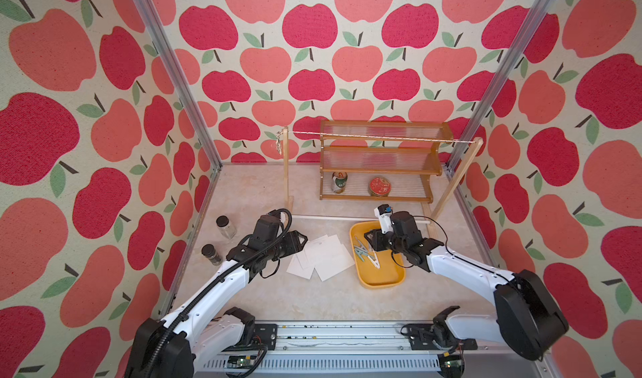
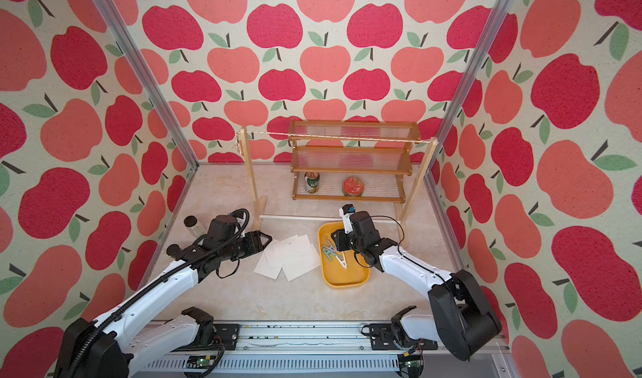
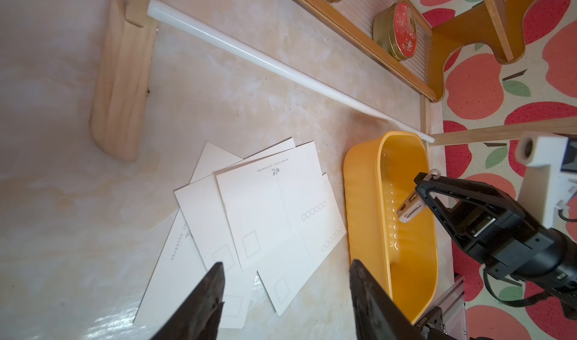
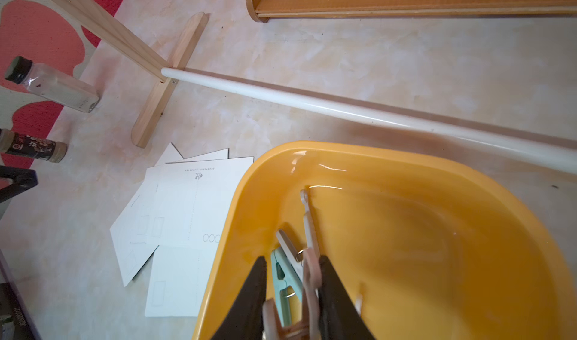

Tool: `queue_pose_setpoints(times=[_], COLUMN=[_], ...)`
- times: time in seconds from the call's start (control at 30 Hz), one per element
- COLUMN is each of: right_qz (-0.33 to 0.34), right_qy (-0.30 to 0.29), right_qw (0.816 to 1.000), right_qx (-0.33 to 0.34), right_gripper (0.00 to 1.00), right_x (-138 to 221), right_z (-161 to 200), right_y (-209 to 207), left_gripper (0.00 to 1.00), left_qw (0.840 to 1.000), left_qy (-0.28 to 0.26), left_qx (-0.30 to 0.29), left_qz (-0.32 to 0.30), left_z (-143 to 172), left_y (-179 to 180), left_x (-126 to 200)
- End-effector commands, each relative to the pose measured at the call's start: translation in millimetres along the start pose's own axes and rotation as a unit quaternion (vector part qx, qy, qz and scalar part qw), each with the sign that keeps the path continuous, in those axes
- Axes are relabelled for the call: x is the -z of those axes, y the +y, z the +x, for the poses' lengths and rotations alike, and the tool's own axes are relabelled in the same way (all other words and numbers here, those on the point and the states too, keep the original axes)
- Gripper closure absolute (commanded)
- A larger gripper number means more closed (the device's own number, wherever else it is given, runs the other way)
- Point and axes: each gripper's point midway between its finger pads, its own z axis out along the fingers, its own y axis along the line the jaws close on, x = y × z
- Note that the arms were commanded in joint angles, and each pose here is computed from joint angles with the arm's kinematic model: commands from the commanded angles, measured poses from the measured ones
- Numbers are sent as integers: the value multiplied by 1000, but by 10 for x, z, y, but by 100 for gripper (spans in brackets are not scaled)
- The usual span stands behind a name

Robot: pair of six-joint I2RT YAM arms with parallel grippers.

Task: Remove the postcards from the strings
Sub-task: Place the clamp in the storage box, then reset both arms

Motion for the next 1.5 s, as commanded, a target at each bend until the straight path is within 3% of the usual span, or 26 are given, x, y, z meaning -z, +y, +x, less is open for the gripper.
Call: queue_pose_setpoints(times=[0.0, 0.07, 0.2, 0.4, 0.47, 0.53, 0.6, 0.63, 0.67, 0.83, 1.03, 1.17, 1.27, 1.37, 1.47], right_qz=[2, 7, 24, 50, 56, 64, 77, 81, 88, 132, 227, 281, 332, 419, 456], right_qy=[-19, -16, -18, -31, -35, -41, -50, -54, -58, -85, -160, -216, -252, -248, -218], right_qw=[1000, 1000, 1000, 998, 997, 996, 995, 994, 993, 984, 956, 932, 906, 871, 861], right_qx=[-8, -7, 0, 23, 31, 39, 48, 52, 58, 79, 95, 77, 71, 64, 54], right_gripper=[69, 64, 38, 14, 1, 1, 1, 1, 1, 1, 1, 1, 1, 1, 1], right_x=[-79, -96, -20, 277, 387, 502, 622, 670, 721, 941, 1233, 1388, 1499, 1652, 1637], right_z=[-83, -80, -117, -202, -223, -252, -278, -290, -298, -373, -530, -579, -589, -526, -428], right_y=[-27, -43, -76, -97, -97, -100, -123, -129, -146, -260, -607, -993, -1301, -1665, -1933], left_gripper=[38, 38, 37, 37, 36, 33, 24, 8, 0, 1, 1, 1, 1, 1, 1], left_qw=[999, 999, 999, 998, 997, 996, 995, 994, 993, 987, 976, 954, 942, 935, 920], left_qy=[-16, -16, -24, -44, -51, -59, -72, -78, -84, -107, -139, -186, -198, -195, -213], left_qx=[-24, -25, -29, -47, -56, -65, -74, -77, -82, -106, -108, -135, -111, -94, -87], left_qz=[25, 25, 23, 12, 5, -1, -9, -12, -14, -49, -131, -194, -246, -279, -316], left_z=[-124, -129, -159, -280, -333, -386, -461, -500, -539, -750, -1056, -1235, -1332, -1356, -1410], left_y=[-181, -185, -196, -220, -225, -233, -239, -242, -250, -223, 65, 354, 715, 1014, 1252], left_x=[9, 1, 10, 64, 84, 102, 122, 131, 139, 148, 234, 350, 446, 491, 555])
